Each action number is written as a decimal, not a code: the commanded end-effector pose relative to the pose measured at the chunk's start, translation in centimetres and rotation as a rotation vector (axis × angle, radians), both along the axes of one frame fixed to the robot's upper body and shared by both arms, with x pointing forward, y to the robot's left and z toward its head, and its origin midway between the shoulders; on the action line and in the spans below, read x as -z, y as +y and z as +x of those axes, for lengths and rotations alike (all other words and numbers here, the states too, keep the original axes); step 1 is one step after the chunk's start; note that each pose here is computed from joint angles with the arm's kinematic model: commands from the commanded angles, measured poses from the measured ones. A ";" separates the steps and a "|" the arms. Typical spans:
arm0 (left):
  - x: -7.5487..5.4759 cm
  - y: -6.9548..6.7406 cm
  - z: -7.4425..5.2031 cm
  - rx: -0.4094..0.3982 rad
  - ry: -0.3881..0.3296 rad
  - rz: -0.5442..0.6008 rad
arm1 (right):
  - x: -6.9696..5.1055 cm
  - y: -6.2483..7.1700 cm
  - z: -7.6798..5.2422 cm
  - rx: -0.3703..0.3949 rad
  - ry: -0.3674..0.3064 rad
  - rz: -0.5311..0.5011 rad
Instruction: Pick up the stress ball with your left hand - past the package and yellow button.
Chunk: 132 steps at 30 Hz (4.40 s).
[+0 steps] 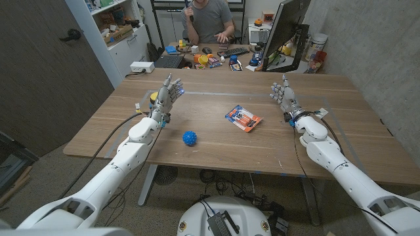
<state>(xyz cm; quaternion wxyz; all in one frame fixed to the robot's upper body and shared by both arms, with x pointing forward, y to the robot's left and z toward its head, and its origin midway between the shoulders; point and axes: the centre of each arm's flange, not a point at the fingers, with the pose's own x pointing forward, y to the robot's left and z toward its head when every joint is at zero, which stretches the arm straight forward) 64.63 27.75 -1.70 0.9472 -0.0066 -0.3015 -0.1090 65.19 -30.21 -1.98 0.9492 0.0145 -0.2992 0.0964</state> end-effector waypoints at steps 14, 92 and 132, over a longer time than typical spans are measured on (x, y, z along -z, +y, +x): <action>-5.0 -0.6 -6.5 -0.176 -0.060 0.434 | -0.3 -1.7 -0.2 0.028 -0.007 -0.008; -5.4 -8.5 -13.4 -0.241 0.152 1.723 | -2.0 -1.0 -0.2 0.158 -0.084 -0.145; -2.4 -7.5 -12.1 -0.312 0.265 1.890 | -2.7 -1.4 -1.0 0.194 -0.113 -0.149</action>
